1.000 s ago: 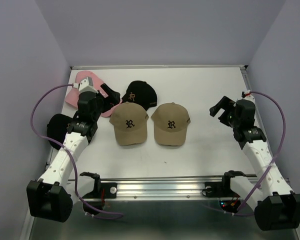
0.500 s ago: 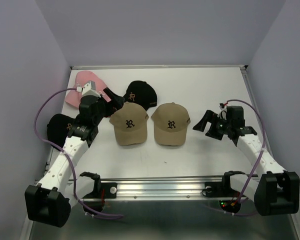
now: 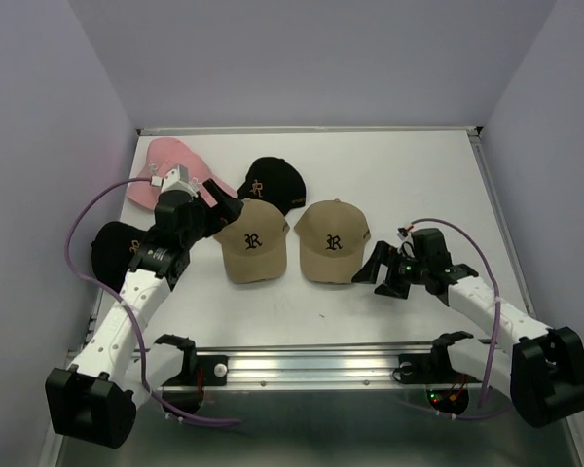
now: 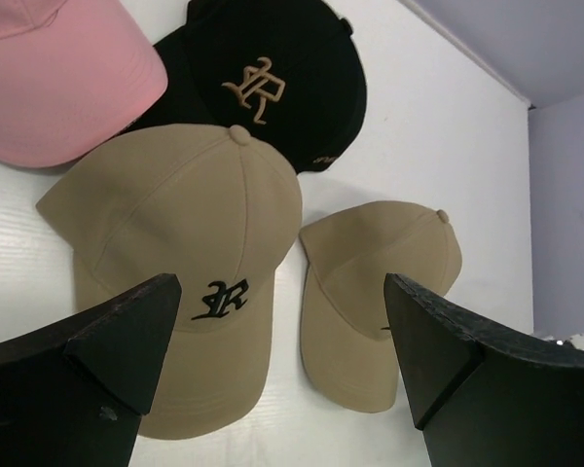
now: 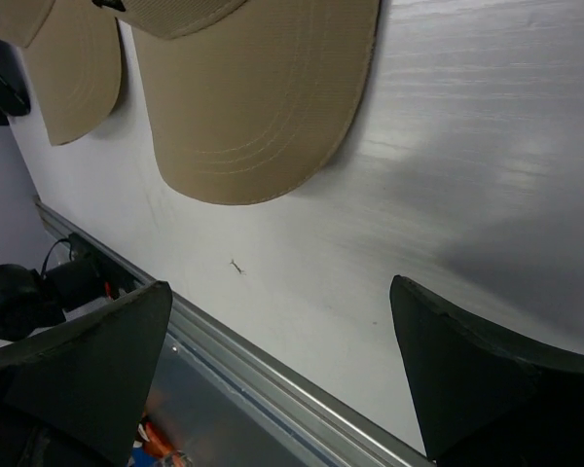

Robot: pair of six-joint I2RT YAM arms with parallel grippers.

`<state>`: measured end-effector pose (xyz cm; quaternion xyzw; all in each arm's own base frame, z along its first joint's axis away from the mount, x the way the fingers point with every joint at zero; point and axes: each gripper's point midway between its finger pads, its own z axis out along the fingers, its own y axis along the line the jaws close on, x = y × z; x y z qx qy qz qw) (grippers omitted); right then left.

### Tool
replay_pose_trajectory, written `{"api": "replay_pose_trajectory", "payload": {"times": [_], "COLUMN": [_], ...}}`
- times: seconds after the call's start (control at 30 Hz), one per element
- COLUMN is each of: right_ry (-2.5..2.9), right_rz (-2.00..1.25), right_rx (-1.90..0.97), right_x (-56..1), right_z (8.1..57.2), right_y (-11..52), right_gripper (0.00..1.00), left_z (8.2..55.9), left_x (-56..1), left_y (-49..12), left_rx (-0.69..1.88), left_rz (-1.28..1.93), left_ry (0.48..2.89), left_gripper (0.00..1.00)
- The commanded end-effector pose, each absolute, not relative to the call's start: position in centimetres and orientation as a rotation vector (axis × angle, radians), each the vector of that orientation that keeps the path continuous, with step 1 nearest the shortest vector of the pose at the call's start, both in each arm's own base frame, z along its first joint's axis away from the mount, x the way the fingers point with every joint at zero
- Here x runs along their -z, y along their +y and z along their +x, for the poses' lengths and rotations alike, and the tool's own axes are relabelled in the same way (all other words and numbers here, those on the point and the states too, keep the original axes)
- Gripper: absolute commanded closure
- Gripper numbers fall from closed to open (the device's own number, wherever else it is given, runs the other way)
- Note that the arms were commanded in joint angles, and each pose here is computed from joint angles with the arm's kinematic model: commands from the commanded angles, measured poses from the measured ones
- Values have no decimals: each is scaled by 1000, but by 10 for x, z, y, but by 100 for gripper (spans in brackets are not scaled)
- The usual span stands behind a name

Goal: Stack the hats

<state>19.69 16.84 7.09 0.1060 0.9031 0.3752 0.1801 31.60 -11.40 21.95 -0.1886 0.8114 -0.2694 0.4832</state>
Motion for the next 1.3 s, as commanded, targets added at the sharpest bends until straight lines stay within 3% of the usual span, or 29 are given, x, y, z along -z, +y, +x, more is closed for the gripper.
{"api": "replay_pose_trajectory", "payload": {"times": [0.0, 0.23, 0.7, 0.97, 1.27], "right_ry": [2450, 2417, 2403, 2288, 2273], "right_rz": [284, 353, 333, 263, 212], "right_rx": [-996, -889, -886, -883, -886], "right_x": [-95, -108, -128, -160, -172], "right_z": [231, 250, 243, 247, 245], "right_y": [178, 167, 164, 161, 162], "right_gripper": [0, 0, 0, 0, 0], "left_z": [306, 260, 220, 211, 223], "left_x": [-203, -126, -101, -94, -73], "left_y": [-111, -118, -171, -165, -148], "left_rx": [596, 608, 1124, 1197, 1048], "left_rz": [-468, -575, -771, -1032, -1227], "left_ry": [2078, 2290, 2142, 2010, 1939], "left_gripper": [1, 1, 1, 1, 1]}}
